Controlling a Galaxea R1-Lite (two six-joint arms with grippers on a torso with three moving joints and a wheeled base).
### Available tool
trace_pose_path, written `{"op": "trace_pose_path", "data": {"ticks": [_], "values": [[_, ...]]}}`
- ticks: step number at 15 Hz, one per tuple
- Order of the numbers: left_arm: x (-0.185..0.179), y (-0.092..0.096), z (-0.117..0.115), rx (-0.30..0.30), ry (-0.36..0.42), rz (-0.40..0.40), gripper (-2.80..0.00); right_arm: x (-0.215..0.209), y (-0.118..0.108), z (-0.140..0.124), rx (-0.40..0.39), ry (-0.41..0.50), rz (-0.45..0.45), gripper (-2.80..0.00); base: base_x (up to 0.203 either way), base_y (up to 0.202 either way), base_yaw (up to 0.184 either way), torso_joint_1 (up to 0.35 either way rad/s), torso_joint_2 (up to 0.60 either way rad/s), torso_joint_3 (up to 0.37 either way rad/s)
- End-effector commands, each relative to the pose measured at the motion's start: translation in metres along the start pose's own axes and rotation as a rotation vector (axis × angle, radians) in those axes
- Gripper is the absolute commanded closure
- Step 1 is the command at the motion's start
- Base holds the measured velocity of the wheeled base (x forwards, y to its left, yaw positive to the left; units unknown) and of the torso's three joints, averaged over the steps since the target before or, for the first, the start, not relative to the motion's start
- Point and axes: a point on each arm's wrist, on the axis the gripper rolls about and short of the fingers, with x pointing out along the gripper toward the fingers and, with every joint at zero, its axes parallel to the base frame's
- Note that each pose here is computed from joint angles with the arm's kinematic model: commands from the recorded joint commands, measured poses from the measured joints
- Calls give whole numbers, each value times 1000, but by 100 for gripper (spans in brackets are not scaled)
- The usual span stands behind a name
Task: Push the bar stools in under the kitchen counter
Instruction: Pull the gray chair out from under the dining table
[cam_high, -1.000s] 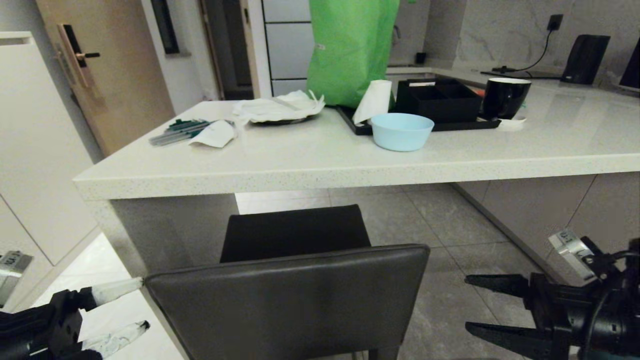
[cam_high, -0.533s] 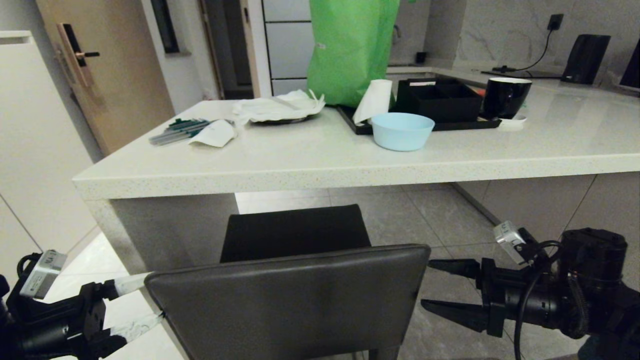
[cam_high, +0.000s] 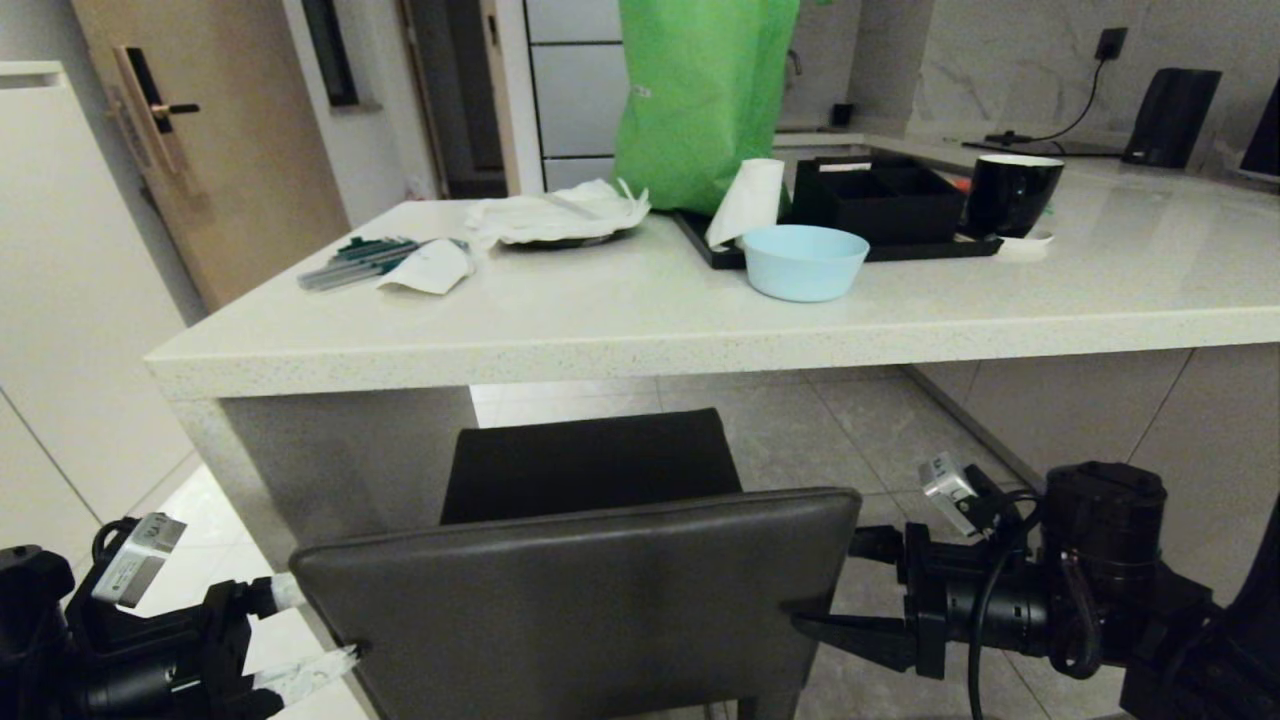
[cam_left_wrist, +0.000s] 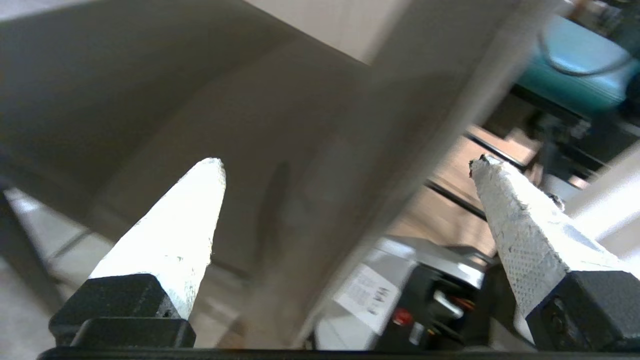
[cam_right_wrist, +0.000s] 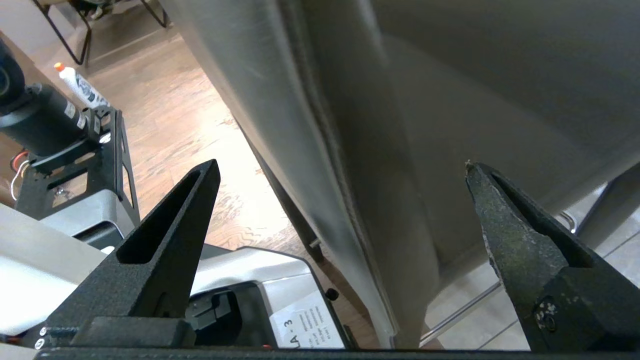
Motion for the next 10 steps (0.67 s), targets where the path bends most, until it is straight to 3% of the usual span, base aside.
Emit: {"op": "trace_pose_path", "data": {"ticks": [1, 10], "values": [[1, -5, 2, 15, -1, -20, -280, 2, 1, 1, -9, -3, 7, -280, 0, 0, 0, 0, 0, 0], [8, -16, 9, 59, 0, -75, -280, 11, 8, 3, -9, -6, 4, -280, 0, 0, 0, 0, 0, 0]]}}
